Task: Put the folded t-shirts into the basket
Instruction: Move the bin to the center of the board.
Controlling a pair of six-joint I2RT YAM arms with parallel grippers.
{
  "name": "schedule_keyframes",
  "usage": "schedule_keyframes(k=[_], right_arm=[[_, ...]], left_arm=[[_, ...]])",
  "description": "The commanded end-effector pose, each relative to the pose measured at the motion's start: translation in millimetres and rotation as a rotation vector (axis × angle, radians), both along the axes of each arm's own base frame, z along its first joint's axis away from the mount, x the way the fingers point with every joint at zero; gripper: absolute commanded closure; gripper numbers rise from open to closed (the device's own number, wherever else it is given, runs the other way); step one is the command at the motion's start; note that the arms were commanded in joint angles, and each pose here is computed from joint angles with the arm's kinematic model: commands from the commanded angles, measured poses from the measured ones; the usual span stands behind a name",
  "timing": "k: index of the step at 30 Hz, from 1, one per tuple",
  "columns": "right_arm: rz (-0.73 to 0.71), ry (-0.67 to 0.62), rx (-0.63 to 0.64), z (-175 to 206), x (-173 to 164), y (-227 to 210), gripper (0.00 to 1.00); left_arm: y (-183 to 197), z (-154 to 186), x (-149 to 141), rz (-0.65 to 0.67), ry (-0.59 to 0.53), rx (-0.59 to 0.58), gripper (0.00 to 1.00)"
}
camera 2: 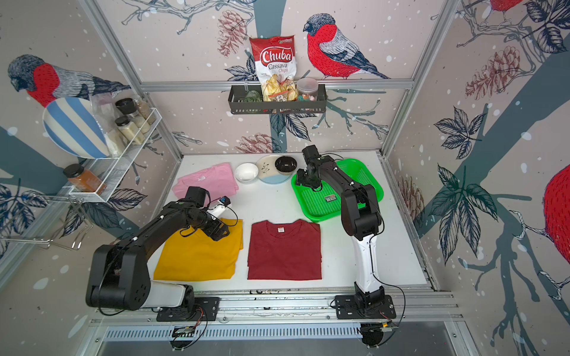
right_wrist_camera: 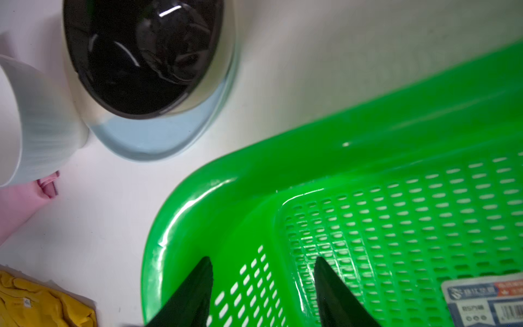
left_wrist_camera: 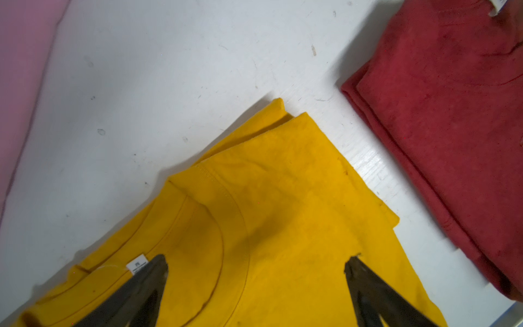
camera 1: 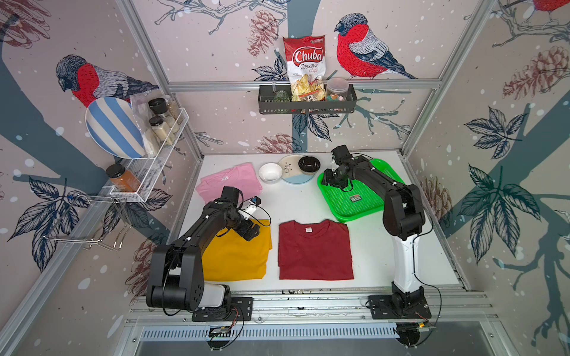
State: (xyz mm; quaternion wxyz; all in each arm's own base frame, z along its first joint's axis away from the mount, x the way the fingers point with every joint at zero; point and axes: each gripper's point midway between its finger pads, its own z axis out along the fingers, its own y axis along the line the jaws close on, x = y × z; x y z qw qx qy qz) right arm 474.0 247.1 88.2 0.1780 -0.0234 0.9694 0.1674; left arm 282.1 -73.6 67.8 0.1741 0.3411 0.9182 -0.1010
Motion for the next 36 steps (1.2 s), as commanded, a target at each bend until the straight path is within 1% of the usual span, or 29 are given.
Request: schedule_keyframes(k=[1, 4, 9, 13, 15, 17, 19, 21, 23, 25, 27, 29, 33, 36], right_arm=[[-0.036, -0.004, 0.072, 0.8, 9.4, 22.5, 0.43], [-0.095, -0.003, 0.132, -0.7, 12.9, 35.6, 0.43], [-0.203, -0.025, 0.243, 12.0, 17.3, 50.7, 0.43], [-0.240, -0.045, 0.309, 32.2, 16.1, 54.8, 0.43], [-0.235, -0.063, 0.316, 46.7, 14.8, 50.6, 0.43], [-0.239, -0.082, 0.285, 60.2, 13.3, 34.3, 0.43], [-0.245, -0.081, 0.213, 63.9, 7.2, 10.6, 0.44], [-0.220, -0.074, 0.132, 60.5, -1.6, -12.1, 0.44], [-0.159, -0.065, 0.045, 51.9, -14.6, -24.9, 0.46], [-0.058, -0.042, 0.003, 43.7, -34.4, -19.3, 0.44], [0.036, -0.040, -0.005, 38.6, -54.2, -3.4, 0.33], [0.088, -0.073, -0.038, 37.3, -67.2, 9.9, 0.28], [0.100, -0.128, -0.168, 31.0, -71.8, 15.1, 0.27], [0.106, -0.130, -0.219, 16.3, -74.7, 20.0, 0.34]], left_arm=[[0.0, -3.0, -3.8, -0.009, 0.022, 0.004, 0.03], [-0.2, -3.4, -4.0, -0.011, 0.025, 0.005, 0.03], [-1.0, -3.6, -4.7, -0.013, 0.028, 0.000, 0.03], [-1.8, -3.9, -5.7, -0.014, 0.036, -0.006, 0.03], [-2.2, -4.0, -6.3, -0.017, 0.037, -0.006, 0.03], [-2.5, -3.6, -6.6, -0.018, 0.037, -0.008, 0.03], [-3.3, -2.6, -6.5, -0.021, 0.034, -0.012, 0.03], [-3.3, -2.6, -7.1, -0.022, 0.036, -0.013, 0.03], [-3.3, -2.3, -7.3, -0.024, 0.036, -0.012, 0.03], [-3.9, -2.7, -7.8, -0.025, 0.040, -0.015, 0.03], [-4.4, -2.4, -8.0, -0.026, 0.044, -0.018, 0.03], [-4.0, -3.0, -8.3, -0.026, 0.046, -0.017, 0.03], [-4.0, -3.5, -8.2, -0.026, 0.049, -0.015, 0.03], [-3.7, -2.8, -7.9, -0.025, 0.046, -0.014, 0.03]])
